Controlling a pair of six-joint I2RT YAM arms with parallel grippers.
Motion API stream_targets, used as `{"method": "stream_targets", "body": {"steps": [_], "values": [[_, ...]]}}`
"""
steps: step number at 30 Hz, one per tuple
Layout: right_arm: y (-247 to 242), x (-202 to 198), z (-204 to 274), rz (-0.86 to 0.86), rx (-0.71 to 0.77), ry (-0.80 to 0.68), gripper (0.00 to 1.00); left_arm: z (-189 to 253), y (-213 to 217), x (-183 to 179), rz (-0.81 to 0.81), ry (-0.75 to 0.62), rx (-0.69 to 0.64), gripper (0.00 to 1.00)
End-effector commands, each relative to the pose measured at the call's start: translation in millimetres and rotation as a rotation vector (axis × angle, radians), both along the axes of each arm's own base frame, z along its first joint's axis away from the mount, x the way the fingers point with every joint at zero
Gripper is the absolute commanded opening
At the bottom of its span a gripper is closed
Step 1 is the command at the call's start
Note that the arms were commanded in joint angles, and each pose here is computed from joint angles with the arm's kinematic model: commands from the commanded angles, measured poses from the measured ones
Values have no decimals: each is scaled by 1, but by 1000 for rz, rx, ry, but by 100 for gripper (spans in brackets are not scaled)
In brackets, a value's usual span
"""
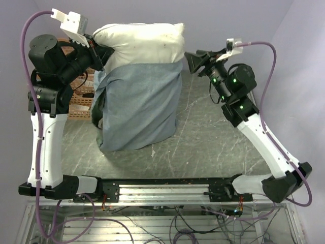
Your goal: Remove the pillowcase from the pillow
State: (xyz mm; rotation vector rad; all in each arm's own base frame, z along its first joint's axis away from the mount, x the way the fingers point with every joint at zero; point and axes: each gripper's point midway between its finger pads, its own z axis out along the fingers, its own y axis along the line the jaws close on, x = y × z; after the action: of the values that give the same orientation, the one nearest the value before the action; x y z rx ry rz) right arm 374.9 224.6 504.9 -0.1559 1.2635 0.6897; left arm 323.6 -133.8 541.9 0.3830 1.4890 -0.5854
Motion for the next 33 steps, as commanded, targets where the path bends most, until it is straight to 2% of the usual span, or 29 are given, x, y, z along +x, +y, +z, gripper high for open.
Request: {"method": "stream_targets", "body": {"steps": [1,4,7,10,14,17,26,27,33], "values": [[-10,-54,39,-24,18,-191,58,16,3,0,69,-107,25,7],[33,-106,35,74,-48,-266,62,12,1,6,88,-113,56,7],[90,-141,15,167,-186,-306,65,14,0,7,85,-117,62,7],[141,-139,-21,221,-340,-281,66,21,-3,0,66,-127,56,7],[167,-120,-44,172,-419,-234,63,30,-1,-13,55,-150,79,7],[175,-111,-56,151,-460,-212,55,33,1,-21,53,-161,98,7],[166,-112,-93,128,-466,-144,3,36,5,-34,57,-194,115,7],[166,-115,-96,136,-457,-137,0,37,6,-35,59,-198,115,7],[166,-134,-123,184,-435,-99,0,37,12,-36,89,-217,140,7]]}}
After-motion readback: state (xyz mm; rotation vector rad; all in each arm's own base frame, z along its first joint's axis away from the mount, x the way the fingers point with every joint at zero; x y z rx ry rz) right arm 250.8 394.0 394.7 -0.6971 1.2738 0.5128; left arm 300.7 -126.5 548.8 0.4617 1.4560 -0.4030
